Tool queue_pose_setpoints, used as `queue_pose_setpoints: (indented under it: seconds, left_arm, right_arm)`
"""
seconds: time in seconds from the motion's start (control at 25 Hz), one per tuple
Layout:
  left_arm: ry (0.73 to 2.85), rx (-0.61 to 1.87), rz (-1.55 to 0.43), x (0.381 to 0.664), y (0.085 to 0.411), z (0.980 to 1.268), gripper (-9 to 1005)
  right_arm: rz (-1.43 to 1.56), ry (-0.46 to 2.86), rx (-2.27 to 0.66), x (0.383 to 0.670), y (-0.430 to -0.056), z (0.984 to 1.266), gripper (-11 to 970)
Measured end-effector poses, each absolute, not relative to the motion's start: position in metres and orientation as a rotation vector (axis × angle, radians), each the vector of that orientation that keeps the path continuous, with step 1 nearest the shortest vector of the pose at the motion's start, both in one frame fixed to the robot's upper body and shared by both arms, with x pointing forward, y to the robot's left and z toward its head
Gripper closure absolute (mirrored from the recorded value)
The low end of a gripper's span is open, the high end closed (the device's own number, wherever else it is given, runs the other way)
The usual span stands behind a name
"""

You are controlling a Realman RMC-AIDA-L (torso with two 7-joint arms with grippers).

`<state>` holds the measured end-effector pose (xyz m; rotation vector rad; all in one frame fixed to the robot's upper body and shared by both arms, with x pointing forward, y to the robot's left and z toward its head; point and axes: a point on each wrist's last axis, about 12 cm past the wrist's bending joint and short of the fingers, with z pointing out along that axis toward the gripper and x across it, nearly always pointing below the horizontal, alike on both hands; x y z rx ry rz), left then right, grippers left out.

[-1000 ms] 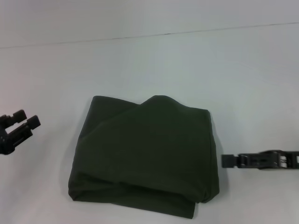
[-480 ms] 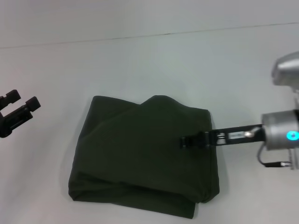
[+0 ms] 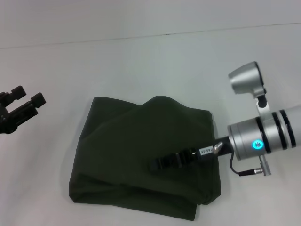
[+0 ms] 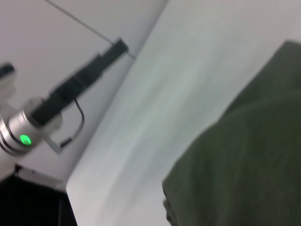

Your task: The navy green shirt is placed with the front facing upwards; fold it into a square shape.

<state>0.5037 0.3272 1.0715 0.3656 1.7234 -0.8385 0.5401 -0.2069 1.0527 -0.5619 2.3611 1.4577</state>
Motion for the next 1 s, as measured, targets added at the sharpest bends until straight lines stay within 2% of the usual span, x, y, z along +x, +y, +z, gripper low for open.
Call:
queue_pose_setpoints:
  seconds: [0.72, 1.0]
  left_arm:
    - [1.719, 0.366, -0.837, 0.509, 0.324, 1.073, 240]
    - [1.667, 0.391, -0.893, 0.506, 0.321, 1.079, 241]
  right_arm:
    - [1.424, 2.468, -0.686, 0.526, -0.204, 1.039, 916]
    - [1.485, 2.237, -0.716, 0.525, -0.218, 1.056, 915]
